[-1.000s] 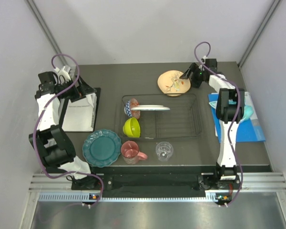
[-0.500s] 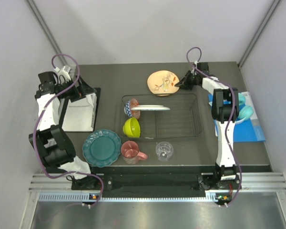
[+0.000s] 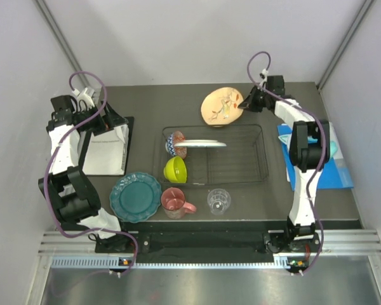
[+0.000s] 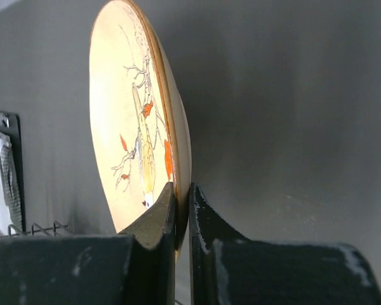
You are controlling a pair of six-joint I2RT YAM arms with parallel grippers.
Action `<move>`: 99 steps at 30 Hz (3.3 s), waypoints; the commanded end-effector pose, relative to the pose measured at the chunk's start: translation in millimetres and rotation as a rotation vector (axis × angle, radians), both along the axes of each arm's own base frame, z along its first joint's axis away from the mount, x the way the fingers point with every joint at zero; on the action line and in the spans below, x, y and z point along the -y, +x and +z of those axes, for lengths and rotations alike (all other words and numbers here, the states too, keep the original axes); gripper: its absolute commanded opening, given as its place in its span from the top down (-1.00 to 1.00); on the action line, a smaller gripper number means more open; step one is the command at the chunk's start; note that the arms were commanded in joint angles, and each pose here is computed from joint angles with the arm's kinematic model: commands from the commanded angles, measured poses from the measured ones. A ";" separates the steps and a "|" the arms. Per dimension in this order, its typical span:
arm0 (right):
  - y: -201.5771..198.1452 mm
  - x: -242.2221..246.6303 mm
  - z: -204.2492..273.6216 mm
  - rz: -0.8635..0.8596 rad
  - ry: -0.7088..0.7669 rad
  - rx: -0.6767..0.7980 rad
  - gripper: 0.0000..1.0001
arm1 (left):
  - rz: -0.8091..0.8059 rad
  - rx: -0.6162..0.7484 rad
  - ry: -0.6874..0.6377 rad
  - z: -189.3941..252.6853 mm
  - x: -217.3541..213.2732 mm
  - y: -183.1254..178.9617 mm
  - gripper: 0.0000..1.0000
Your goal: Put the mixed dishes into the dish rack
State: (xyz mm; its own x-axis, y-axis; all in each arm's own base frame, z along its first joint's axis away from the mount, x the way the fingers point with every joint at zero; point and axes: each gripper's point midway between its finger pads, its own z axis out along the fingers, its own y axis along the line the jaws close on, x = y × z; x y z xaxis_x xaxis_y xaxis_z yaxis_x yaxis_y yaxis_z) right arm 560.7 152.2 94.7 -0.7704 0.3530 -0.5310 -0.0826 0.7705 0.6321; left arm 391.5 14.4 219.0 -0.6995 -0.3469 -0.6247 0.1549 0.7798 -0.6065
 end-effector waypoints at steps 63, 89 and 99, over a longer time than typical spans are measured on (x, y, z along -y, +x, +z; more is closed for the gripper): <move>-349.6 -101.9 287.9 0.450 -1.250 1.263 1.00 | 0.002 0.033 0.107 10.8 -1.6 -22.2 -0.98; -356.9 -124.2 215.9 0.688 -1.432 1.351 1.00 | -0.006 0.021 0.120 0.7 -0.9 -28.3 -0.98; -357.8 -121.4 206.1 0.703 -1.536 1.393 1.00 | -0.027 0.021 0.106 -1.6 1.7 -27.9 -0.98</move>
